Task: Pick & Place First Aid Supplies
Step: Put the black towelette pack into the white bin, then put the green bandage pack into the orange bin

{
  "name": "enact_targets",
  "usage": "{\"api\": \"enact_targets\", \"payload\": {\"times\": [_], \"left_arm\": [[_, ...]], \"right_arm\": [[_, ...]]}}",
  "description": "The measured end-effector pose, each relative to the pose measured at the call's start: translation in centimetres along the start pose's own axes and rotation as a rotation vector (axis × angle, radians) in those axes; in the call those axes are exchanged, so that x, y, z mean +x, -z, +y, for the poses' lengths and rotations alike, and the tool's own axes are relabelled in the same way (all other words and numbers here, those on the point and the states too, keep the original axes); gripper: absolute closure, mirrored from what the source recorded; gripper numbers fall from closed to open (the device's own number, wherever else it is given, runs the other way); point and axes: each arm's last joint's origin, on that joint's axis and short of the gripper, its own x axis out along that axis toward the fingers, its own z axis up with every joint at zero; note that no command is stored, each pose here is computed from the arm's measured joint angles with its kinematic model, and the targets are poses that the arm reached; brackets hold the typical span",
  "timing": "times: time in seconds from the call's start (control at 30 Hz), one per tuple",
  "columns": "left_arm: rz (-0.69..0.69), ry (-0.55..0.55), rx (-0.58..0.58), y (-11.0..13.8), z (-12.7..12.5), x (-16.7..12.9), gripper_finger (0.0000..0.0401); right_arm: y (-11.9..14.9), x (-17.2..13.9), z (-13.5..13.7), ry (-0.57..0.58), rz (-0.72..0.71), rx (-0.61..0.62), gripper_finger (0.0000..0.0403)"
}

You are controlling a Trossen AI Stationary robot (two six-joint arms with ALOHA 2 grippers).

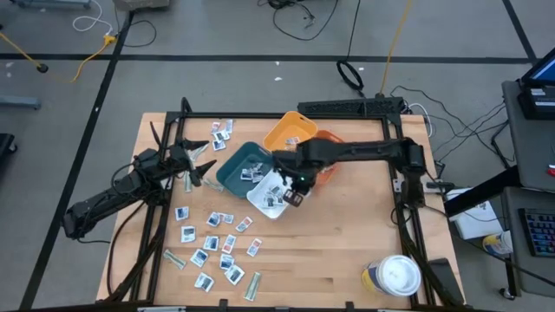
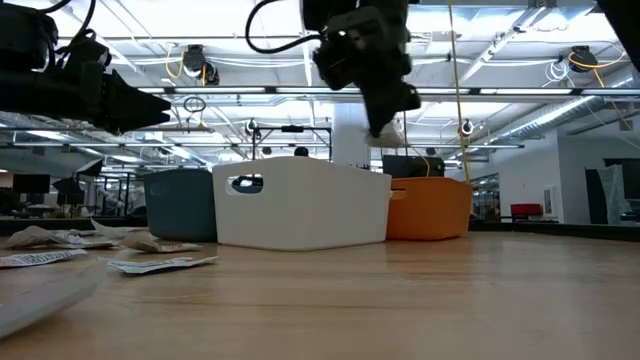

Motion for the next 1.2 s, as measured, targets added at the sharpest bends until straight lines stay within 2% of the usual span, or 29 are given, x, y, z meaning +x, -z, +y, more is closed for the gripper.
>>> {"api": "enact_targets", "payload": {"times": [0.23,0.4,0.6,0.8,0.93,1.1,1.2], "left_arm": [[0.0,0.0,0.0,0.0,0.0,0.0,0.0034],[0.0,0.0,0.0,0.0,0.0,0.0,0.0034],[0.0,0.0,0.0,0.0,0.0,0.0,0.0034],[0.0,0.0,0.0,0.0,0.0,0.0,0.0034],[0.001,0.0,0.0,0.0,0.0,0.0,0.0034],[0.0,0.0,0.0,0.0,0.0,0.0,0.0034],[0.0,0.0,0.0,0.0,0.0,0.0,0.0034]], "right_arm": [[-3.2,0.6,-0.2,-0.018,-0.048,-0.013,0.0403],[-4.9,2.7,-0.2,-0.011,-0.037,-0.024,0.0403],[-6.0,5.8,-0.3,0.002,-0.01,-0.039,0.0403],[-6.4,6.7,-0.3,-0.003,-0.021,-0.045,0.0393],[-6.3,6.6,-0.3,-0.032,0.004,-0.025,0.0356],[-6.3,6.2,-0.2,-0.039,-0.014,-0.03,0.0267],[-6.3,4.6,-0.1,0.017,-0.105,-0.055,0.0214]]}}
